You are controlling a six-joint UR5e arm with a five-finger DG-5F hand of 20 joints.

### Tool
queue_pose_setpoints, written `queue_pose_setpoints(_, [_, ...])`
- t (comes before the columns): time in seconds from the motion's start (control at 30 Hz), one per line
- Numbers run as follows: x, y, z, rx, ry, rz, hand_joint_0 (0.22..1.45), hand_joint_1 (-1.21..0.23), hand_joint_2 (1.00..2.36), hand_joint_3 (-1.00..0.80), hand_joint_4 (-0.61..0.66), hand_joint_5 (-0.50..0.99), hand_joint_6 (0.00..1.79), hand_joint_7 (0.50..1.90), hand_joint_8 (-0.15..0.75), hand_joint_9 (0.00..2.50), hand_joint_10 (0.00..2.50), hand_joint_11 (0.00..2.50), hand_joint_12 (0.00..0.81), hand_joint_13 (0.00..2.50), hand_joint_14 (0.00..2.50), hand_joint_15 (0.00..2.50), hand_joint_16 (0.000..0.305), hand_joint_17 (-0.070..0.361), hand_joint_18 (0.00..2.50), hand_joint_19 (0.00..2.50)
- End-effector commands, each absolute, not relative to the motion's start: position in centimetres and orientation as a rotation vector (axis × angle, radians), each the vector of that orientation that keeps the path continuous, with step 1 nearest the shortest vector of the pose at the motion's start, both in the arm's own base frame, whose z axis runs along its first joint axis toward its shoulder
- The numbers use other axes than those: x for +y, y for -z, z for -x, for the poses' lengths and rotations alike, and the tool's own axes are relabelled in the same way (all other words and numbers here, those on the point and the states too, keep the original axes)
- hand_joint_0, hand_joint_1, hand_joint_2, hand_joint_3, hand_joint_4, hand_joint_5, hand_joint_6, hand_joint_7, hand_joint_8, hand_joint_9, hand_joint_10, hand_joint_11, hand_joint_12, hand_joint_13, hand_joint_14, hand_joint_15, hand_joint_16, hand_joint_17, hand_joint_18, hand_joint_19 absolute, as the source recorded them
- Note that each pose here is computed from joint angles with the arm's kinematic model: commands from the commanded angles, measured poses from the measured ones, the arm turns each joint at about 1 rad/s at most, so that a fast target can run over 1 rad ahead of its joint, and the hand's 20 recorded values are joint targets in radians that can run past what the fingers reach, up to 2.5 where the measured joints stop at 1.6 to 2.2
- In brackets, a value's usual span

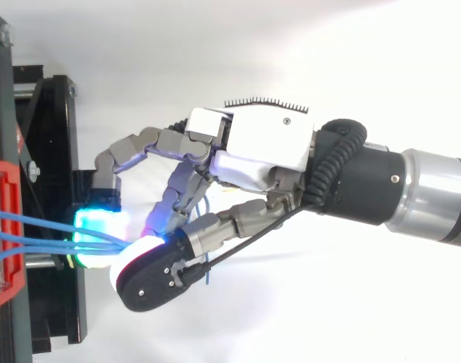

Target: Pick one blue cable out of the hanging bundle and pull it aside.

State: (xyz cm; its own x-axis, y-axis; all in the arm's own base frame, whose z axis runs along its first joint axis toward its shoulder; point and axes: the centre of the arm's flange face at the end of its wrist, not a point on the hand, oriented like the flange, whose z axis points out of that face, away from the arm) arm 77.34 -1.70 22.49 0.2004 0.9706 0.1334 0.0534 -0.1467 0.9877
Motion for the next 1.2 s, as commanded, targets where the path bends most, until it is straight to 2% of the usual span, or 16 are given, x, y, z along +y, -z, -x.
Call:
queue_pose_setpoints(0.0, [-1.74,-22.48,-77.33,1.039,-1.128,-1.451,0.69,-0.93,1.01,-0.33,-0.26,-0.09,0.92,0.90,0.186,1.11,0.02,0.72,0.266,1.11,0.03,0.69,0.041,0.093,0.88,0.54])
queue_pose_setpoints(0.23, [-1.62,-22.59,-77.33,1.038,-1.131,-1.450,0.71,-0.89,1.00,-0.44,-0.25,-0.12,0.93,0.83,0.197,1.11,0.02,0.73,0.267,1.11,0.03,0.69,0.041,0.093,0.87,0.55])
queue_pose_setpoints(0.47, [-1.62,-22.48,-77.34,1.039,-1.130,-1.451,0.70,-0.85,1.01,-0.44,-0.18,-0.14,0.95,0.79,0.202,1.11,0.02,0.76,0.276,1.09,0.03,0.69,0.042,0.095,0.87,0.55])
queue_pose_setpoints(0.5, [-1.74,-22.48,-77.33,1.038,-1.129,-1.452,0.67,-0.83,1.01,-0.34,-0.18,-0.12,0.96,0.80,0.216,1.14,0.02,0.78,0.281,1.09,0.03,0.69,0.043,0.096,0.86,0.57])
queue_pose_setpoints(0.53, [-1.64,-22.48,-77.33,1.038,-1.129,-1.452,0.64,-0.82,1.01,-0.18,-0.19,-0.11,0.95,0.80,0.258,1.19,0.02,0.73,0.319,1.12,0.02,0.67,0.052,0.118,0.91,0.55])
queue_pose_setpoints(0.57, [-1.63,-22.58,-77.31,1.039,-1.130,-1.451,0.63,-0.82,1.00,-0.16,-0.17,-0.10,0.94,0.85,0.274,1.23,0.02,0.73,0.345,1.13,0.02,0.65,0.057,0.128,0.92,0.56])
queue_pose_setpoints(0.6, [-1.64,-22.46,-77.32,1.039,-1.128,-1.452,0.49,-0.60,1.52,-0.22,-0.15,-0.09,0.94,0.87,0.294,1.25,0.02,0.71,0.379,1.17,0.02,0.64,0.066,0.149,0.96,0.54])
queue_pose_setpoints(0.63, [-1.64,-22.58,-77.31,1.038,-1.129,-1.452,0.46,-0.46,1.72,-0.25,-0.15,-0.10,0.94,0.89,0.302,1.25,0.02,0.70,0.388,1.17,0.02,0.64,0.068,0.153,0.97,0.54])
queue_pose_setpoints(0.73, [-1.63,-22.72,-77.38,1.036,-1.131,-1.450,0.44,-0.42,1.79,-0.26,-0.14,-0.10,0.94,0.86,0.311,1.23,0.02,0.69,0.398,1.16,0.02,0.63,0.069,0.156,0.96,0.54])
queue_pose_setpoints(0.77, [-1.69,-22.93,-77.49,1.033,-1.136,-1.447,0.44,-0.45,1.84,-0.25,-0.12,-0.11,0.94,0.85,0.315,1.23,0.02,0.69,0.403,1.16,0.02,0.63,0.070,0.158,0.97,0.54])
queue_pose_setpoints(0.8, [-2.01,-23.24,-77.61,1.028,-1.136,-1.447,0.47,-0.62,1.74,-0.18,-0.16,-0.11,0.94,0.82,0.314,1.21,0.02,0.71,0.389,1.15,0.02,0.63,0.068,0.152,0.96,0.53])
queue_pose_setpoints(0.87, [-2.13,-23.29,-77.62,1.027,-1.135,-1.447,0.55,-0.75,1.49,-0.09,-0.24,-0.12,0.95,0.82,0.292,1.17,0.02,0.74,0.368,1.10,0.02,0.64,0.063,0.141,0.93,0.53])
queue_pose_setpoints(0.9, [-2.35,-23.34,-77.62,1.027,-1.132,-1.449,0.65,-0.81,1.17,-0.04,-0.25,-0.14,0.96,0.81,0.272,1.14,0.02,0.76,0.349,1.07,0.02,0.64,0.058,0.130,0.90,0.54])
queue_pose_setpoints(0.93, [-2.44,-23.37,-77.61,1.031,-1.131,-1.450,0.71,-0.83,1.00,-0.05,-0.25,-0.15,0.96,0.79,0.255,1.11,0.02,0.78,0.333,1.05,0.02,0.66,0.054,0.122,0.86,0.55])
queue_pose_setpoints(1.1, [-2.49,-23.14,-77.29,1.061,-1.121,-1.470,0.71,-0.83,1.01,-0.18,-0.22,-0.17,0.96,0.78,0.220,1.04,0.02,0.79,0.307,0.99,0.02,0.67,0.047,0.106,0.79,0.56])
queue_pose_setpoints(1.17, [-2.49,-23.06,-77.13,1.077,-1.111,-1.479,0.72,-0.84,1.01,-0.24,-0.21,-0.17,0.96,0.82,0.215,1.03,0.02,0.80,0.305,0.99,0.03,0.67,0.047,0.105,0.78,0.56])
